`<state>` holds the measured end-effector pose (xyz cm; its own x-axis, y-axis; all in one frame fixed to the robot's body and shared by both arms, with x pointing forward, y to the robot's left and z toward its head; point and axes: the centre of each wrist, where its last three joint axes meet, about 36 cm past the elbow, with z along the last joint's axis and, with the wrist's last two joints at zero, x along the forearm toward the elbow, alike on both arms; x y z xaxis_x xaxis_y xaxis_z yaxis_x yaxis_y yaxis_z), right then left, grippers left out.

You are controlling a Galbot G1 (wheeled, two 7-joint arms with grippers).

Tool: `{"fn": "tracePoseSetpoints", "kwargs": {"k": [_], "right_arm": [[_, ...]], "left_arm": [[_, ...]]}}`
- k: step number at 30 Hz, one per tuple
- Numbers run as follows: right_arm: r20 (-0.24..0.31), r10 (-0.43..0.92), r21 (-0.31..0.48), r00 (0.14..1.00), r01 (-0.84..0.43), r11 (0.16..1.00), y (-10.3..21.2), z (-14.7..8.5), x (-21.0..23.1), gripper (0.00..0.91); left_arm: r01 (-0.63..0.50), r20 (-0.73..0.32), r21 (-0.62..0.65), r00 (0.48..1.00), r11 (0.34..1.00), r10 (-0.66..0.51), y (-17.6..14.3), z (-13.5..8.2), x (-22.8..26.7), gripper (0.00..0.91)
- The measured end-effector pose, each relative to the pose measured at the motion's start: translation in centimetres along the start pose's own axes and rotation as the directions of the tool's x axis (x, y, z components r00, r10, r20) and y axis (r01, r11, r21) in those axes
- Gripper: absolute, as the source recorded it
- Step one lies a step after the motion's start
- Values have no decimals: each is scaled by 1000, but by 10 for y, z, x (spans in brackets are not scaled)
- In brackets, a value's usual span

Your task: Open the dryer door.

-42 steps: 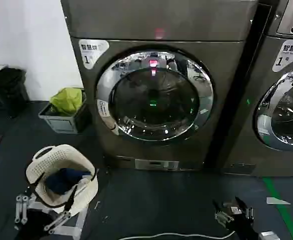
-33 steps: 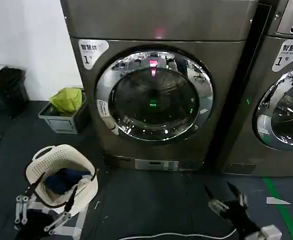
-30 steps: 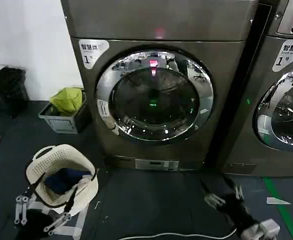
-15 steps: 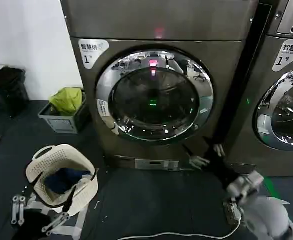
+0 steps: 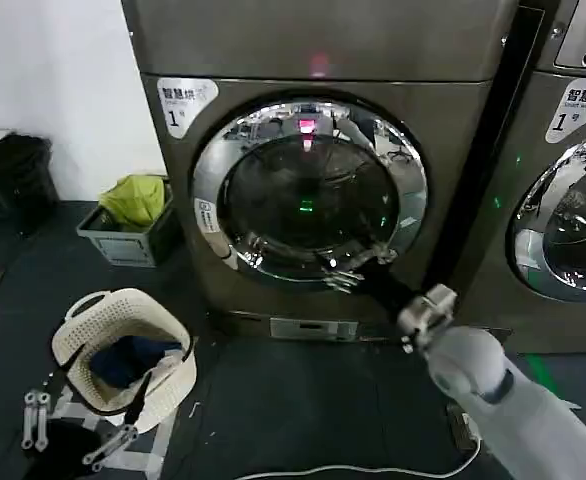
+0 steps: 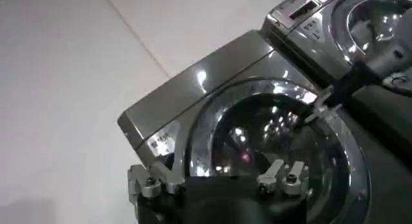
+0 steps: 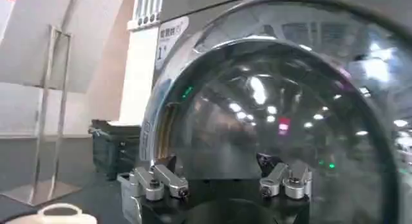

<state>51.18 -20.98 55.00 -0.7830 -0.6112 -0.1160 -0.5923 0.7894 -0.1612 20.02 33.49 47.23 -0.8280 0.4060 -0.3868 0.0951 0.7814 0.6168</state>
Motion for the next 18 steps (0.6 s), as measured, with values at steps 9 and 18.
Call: {"fn": "tracePoseSetpoints", "kwargs": {"k": [9, 18], "right_arm": [[-18, -17, 16, 1000, 18, 1000, 3, 1, -40, 907], [-47, -9, 13, 999, 10, 1000, 15, 6, -67, 907]], "left_arm": [[1, -2, -1, 1000, 1000, -1, 0, 0, 0, 907], [1, -6, -1, 1000, 1000, -1, -1, 1, 1, 907]]}}
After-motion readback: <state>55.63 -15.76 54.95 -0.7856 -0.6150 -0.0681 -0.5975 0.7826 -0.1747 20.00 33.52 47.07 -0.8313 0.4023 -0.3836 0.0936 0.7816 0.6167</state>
